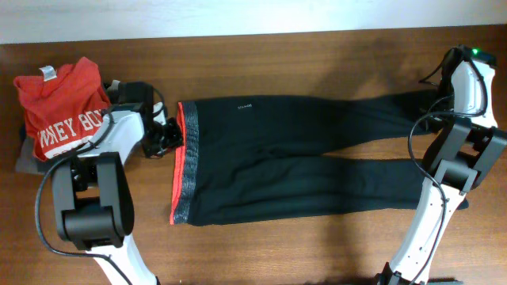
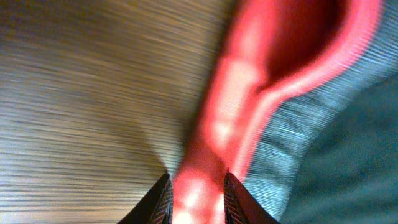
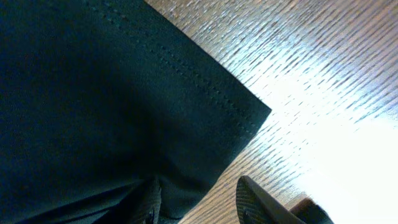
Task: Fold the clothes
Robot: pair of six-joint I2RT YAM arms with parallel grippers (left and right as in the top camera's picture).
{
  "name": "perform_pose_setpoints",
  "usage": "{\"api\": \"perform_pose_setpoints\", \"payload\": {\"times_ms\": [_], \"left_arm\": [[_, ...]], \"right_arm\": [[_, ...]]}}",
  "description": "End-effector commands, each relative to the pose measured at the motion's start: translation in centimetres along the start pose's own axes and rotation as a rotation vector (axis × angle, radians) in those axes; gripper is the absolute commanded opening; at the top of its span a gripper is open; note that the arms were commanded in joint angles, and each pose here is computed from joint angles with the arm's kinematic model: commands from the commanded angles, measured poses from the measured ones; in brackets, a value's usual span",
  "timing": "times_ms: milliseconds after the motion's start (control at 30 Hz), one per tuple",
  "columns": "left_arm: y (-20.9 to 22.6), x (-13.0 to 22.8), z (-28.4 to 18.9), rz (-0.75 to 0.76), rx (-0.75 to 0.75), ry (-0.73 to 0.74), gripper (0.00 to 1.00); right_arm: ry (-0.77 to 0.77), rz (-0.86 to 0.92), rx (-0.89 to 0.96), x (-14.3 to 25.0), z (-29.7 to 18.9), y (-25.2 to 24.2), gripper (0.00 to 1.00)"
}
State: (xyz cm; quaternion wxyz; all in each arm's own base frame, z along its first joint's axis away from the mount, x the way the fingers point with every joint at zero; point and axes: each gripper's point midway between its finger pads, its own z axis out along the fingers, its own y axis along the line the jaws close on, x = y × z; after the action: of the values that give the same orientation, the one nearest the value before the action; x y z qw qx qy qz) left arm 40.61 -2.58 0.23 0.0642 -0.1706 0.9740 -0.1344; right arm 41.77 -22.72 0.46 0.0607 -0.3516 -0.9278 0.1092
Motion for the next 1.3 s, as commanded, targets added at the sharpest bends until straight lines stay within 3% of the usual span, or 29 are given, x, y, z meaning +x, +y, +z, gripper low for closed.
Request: {"api": "perform_pose_setpoints", "payload": {"times_ms": [0,300,400,500,767,967,1267], "left_arm": [[1.4,-0.4,0.5,-0.019,-0.036,0.006,0.29],[-1.1,-2.7,-6.0,0.002,-0.011,-0.071,0.36],[-2.0,-2.6,-9.3,0.015,0.004,-0.117,0.43],[-2.2,-1.6,-11.1,0.014,0.004,-0.114,0.51],[-1.7,2.7,-11.5,-0.003,-0.042,0.035,0.54],[-3.6,4.7,-10.9,0.098,-0.055,0.088,0.54],[-5.1,8.6,-10.7,0.157,-0.093,0.206,0.55]], "right_arm": [[-0.02,-0.014,-0.019,-0.7,-0.2,0.2,0.47],[-0.218,0.009,-0.101,-2.8,-10.1,-1.1,0.66],[-0.275,0.022,-0.133,-2.5,-13.9,-2.3,0.99],[-0.27,-0.045,-0.22,-1.3,-16.1,-2.7,0.99],[-0.298,-0.046,-0.446,0.1,-20.3,-3.6,0.99],[-0.32,-0.065,-0.413,2.7,-22.7,-5.9,0.99],[-0.094,-0.065,-0.308,11.1,-19.2,-8.5,0.99]]}}
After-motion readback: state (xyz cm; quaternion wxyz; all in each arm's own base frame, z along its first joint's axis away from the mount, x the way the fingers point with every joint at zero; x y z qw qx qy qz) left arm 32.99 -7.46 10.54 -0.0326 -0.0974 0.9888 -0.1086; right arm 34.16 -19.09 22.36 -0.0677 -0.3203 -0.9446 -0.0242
